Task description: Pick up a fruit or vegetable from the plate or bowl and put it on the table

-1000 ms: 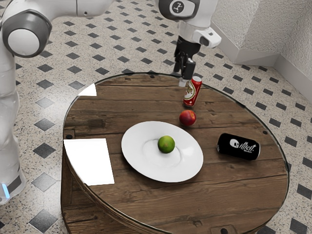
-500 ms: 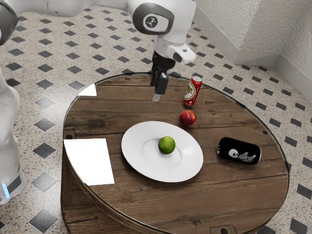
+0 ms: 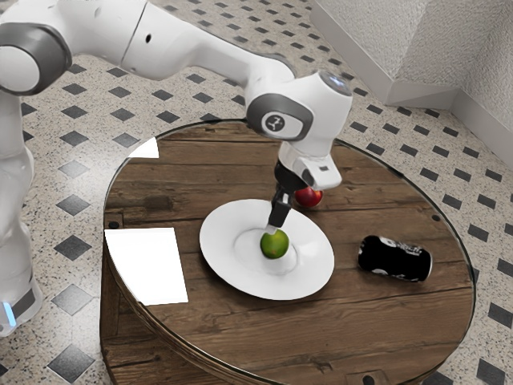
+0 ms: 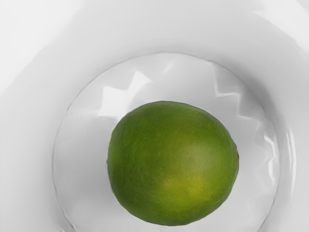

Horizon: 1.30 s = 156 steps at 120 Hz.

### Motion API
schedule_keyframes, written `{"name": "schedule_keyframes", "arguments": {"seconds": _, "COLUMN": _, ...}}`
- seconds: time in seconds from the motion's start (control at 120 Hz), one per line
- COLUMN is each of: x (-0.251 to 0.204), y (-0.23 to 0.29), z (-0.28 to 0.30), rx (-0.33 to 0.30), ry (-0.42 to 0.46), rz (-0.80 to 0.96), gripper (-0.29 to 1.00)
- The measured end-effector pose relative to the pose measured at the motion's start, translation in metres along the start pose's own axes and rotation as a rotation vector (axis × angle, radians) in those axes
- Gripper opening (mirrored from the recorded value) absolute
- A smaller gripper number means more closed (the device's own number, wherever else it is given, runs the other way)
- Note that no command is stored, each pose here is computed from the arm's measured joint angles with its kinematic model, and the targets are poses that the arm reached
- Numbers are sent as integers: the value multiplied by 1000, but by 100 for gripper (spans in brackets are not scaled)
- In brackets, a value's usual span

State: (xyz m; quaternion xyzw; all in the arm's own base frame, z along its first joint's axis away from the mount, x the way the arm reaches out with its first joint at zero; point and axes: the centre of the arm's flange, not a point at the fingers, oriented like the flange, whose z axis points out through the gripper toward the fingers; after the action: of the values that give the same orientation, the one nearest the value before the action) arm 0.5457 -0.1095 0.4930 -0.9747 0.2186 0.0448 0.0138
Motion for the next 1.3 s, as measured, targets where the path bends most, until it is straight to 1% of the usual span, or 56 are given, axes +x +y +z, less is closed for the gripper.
{"name": "schedule_keyframes", "arguments": {"seconds": 0.192, "x": 4, "y": 9, "z": 15, "rx": 0, "ry": 4, "rz": 38, "gripper": 70}}
{"name": "schedule_keyframes", "arguments": {"seconds": 0.592, "x": 22, "y": 19, "z": 40, "rx": -27, "ry": 3, "rz": 81, "gripper": 70}}
{"name": "schedule_keyframes", "arguments": {"seconds": 0.808, "x": 29, "y": 20, "z": 40, "rx": -54, "ry": 39, "rz": 78, "gripper": 70}}
{"name": "schedule_keyframes", "arguments": {"seconds": 1.0, "x": 36, "y": 22, "z": 57, "rx": -69, "ry": 27, "rz": 81, "gripper": 70}}
{"name": "schedule_keyframes", "arguments": {"seconds": 1.3, "x": 38, "y": 22, "z": 63, "rx": -68, "ry": 22, "rz": 86, "gripper": 70}}
